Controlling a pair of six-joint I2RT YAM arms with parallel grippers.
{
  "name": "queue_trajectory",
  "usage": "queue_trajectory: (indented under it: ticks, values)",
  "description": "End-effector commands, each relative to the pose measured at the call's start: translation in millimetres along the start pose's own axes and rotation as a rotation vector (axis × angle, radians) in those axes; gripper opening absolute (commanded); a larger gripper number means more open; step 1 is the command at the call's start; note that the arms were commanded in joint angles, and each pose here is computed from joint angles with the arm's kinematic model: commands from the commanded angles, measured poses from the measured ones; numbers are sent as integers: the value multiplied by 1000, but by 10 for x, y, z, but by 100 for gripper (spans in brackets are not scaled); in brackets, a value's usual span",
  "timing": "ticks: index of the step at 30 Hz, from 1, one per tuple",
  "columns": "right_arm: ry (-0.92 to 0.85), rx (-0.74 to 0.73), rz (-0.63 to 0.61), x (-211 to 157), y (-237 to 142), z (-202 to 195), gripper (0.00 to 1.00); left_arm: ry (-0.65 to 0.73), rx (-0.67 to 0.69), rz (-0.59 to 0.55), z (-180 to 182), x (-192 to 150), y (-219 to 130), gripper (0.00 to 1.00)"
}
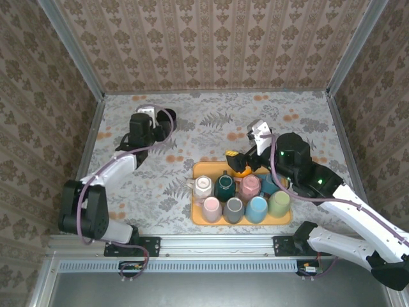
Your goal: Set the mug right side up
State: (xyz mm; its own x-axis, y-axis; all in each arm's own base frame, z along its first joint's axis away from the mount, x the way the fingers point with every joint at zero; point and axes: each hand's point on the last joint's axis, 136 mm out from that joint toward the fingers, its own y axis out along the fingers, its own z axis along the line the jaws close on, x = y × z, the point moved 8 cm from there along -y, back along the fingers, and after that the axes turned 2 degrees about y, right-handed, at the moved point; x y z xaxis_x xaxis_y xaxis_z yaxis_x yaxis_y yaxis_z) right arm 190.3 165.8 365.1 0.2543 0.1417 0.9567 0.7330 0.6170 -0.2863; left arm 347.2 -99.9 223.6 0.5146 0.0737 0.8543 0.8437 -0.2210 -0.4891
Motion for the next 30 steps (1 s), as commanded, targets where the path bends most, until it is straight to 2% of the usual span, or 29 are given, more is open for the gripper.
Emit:
queue_trajectory:
  ticks: [1, 5, 7, 9, 13, 15, 18, 22, 27, 30]
  values:
    - [-16, 17, 91, -10, -53, 8, 98, -114, 10, 89, -23, 138, -330, 65]
    - [2, 39, 108, -49, -42, 29, 92, -167, -63, 155, -93, 157, -674, 72]
    - [21, 34, 121, -53, -32, 26, 92, -290, -99, 170, -29, 115, -801, 90]
    - [35, 43, 179, -59, 9, 40, 92, -379, -176, 143, 33, 98, -929, 100]
    - [48, 109, 318, -82, 150, 124, 96, -432, -205, 96, 102, 74, -1168, 100]
    - [57, 91, 353, -116, 242, 119, 100, -453, -217, 99, 110, 13, -1246, 100]
    - [73, 19, 426, -183, 384, 64, 100, -456, -260, 131, 63, -92, -1306, 100]
    - [128, -163, 532, -306, 593, -96, 100, -317, -282, 196, -99, -189, -1384, 100]
    - [303, -355, 726, -538, 974, -300, 100, -16, -293, 266, -420, -311, -1446, 100]
    - [348, -418, 789, -626, 1133, -425, 100, 25, -393, 261, -536, -413, -1426, 100]
